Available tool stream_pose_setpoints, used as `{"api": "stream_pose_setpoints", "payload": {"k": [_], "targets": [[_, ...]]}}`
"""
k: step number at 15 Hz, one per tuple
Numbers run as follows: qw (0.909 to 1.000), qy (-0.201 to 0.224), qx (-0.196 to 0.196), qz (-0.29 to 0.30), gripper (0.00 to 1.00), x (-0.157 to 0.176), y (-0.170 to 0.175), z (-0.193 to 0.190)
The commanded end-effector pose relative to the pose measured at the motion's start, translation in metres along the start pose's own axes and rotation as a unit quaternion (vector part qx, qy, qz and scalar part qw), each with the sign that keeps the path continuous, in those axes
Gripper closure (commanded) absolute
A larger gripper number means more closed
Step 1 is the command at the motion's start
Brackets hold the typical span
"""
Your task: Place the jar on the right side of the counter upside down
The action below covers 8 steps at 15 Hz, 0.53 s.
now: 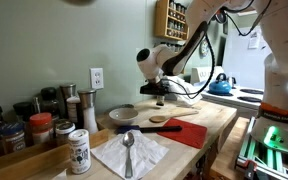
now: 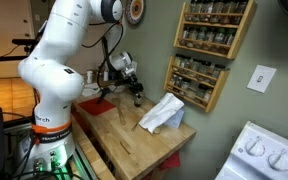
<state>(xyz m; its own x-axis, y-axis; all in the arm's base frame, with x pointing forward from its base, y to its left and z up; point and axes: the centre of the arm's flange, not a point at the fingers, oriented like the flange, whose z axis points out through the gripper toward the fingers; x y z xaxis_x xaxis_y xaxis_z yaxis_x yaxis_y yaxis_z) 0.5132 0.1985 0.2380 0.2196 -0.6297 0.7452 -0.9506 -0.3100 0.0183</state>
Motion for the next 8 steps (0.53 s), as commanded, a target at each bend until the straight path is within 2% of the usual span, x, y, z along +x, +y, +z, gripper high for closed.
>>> {"api": "stream_pose_setpoints", "payload": {"k": [1,8], "targets": [[0.9994,0.03,0.013,-0.014,0.72,-0.016,-0.007,0.002],[0.997,0.056,0.042,-0.033,0.72,-0.033,-0.01,0.006]]}}
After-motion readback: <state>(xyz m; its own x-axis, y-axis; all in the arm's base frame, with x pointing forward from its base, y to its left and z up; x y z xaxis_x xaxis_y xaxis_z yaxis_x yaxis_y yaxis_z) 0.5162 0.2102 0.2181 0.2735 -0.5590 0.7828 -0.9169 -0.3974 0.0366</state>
